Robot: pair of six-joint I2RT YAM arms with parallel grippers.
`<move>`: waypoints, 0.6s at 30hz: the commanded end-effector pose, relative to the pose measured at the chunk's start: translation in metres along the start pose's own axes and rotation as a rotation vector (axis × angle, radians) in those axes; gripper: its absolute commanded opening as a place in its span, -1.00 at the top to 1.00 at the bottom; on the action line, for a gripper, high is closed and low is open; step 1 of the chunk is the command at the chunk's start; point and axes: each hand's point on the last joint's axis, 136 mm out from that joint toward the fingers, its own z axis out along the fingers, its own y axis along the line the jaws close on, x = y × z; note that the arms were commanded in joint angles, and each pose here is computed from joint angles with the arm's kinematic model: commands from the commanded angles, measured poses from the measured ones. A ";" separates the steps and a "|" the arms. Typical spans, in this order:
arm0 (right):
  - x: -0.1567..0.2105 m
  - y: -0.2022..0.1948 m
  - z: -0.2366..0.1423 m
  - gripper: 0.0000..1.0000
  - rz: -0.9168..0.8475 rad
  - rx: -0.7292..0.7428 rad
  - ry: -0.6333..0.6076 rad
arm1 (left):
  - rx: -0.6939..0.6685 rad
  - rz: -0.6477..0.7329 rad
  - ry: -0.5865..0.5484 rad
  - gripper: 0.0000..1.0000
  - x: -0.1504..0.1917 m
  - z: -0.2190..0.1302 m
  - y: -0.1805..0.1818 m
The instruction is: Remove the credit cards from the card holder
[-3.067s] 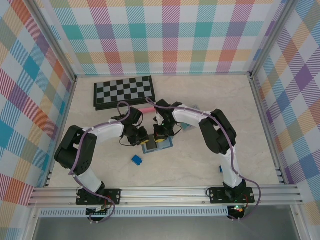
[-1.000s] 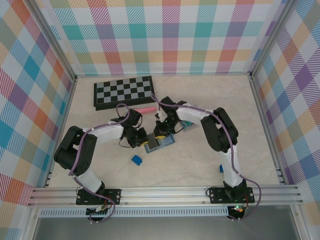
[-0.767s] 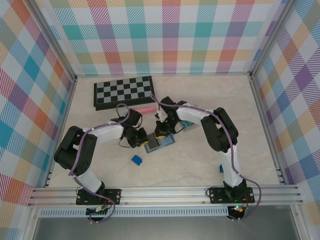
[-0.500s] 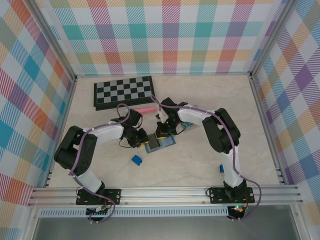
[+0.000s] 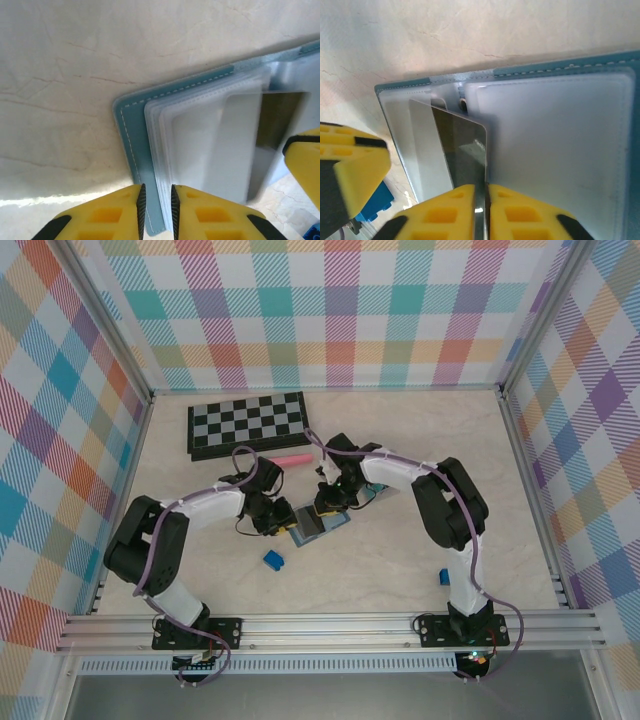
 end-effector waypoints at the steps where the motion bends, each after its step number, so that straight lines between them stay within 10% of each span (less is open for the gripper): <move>1: 0.001 -0.004 0.005 0.58 0.011 0.004 0.035 | 0.032 0.038 -0.027 0.53 -0.003 -0.022 -0.015; 18: 0.006 -0.007 0.018 0.47 0.027 -0.025 0.088 | 0.024 0.038 0.055 0.76 0.004 0.014 -0.017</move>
